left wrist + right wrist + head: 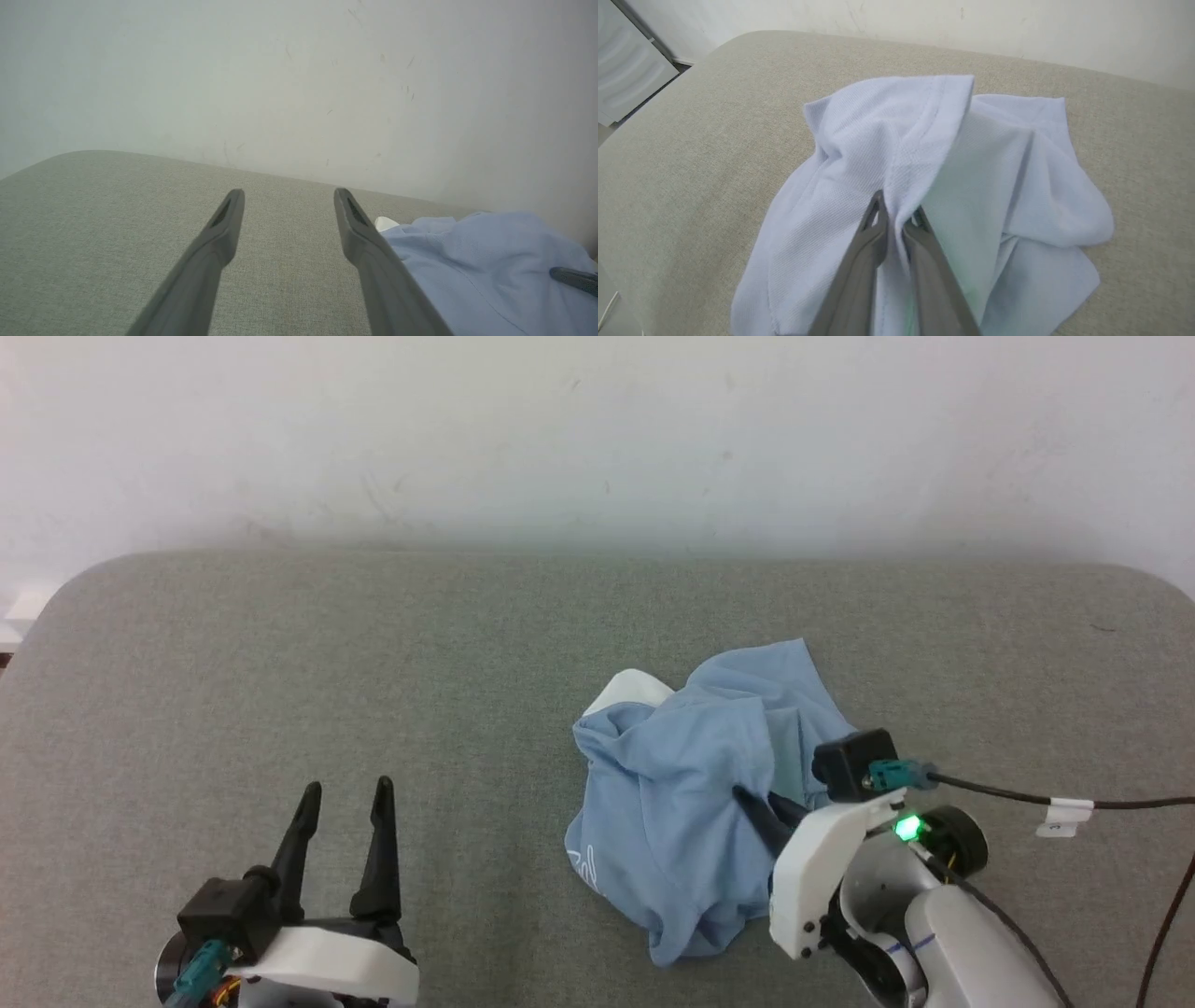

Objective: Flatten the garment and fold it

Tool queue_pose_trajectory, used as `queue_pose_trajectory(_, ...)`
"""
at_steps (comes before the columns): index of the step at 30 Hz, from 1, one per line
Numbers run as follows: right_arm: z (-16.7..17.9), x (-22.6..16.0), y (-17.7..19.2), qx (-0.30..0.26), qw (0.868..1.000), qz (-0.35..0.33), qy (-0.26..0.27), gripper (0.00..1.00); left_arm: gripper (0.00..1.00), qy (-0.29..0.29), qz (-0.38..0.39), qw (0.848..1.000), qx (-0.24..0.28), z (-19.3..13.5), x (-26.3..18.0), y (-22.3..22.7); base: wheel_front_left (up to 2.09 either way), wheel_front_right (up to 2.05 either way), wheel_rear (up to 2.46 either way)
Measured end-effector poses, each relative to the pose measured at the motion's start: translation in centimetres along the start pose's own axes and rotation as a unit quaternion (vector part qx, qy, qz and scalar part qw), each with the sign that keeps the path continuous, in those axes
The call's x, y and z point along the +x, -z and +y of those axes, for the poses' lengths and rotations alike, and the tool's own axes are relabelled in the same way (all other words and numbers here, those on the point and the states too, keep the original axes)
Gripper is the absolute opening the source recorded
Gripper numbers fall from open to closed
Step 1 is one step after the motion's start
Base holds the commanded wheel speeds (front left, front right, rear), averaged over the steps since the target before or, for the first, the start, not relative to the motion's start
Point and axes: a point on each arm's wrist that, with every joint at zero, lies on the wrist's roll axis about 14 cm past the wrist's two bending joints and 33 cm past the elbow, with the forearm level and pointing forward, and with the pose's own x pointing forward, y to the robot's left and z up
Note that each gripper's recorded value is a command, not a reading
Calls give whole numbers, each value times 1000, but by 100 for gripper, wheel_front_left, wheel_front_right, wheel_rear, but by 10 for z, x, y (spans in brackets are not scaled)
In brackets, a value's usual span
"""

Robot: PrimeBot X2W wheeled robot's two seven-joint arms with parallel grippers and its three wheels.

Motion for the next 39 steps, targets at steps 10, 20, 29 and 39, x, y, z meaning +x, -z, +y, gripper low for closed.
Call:
queue_pose_trajectory(10,-85,-51,-82,-23,978,-162,130,0,100,18,0,1000,0,-12,10,2,0,0,0)
queue_pose_trajectory(20,-200,-181,73,114,920,-4,375,0,100,37,9,999,-5,-24,18,9,0,0,0)
queue_pose_trajectory(29,-228,-228,75,140,882,-76,443,100,100,46,14,999,-8,-30,24,13,0,0,0)
queue_pose_trajectory(39,-159,-144,-16,32,951,-86,296,100,100,48,11,999,-9,-32,21,11,0,0,0)
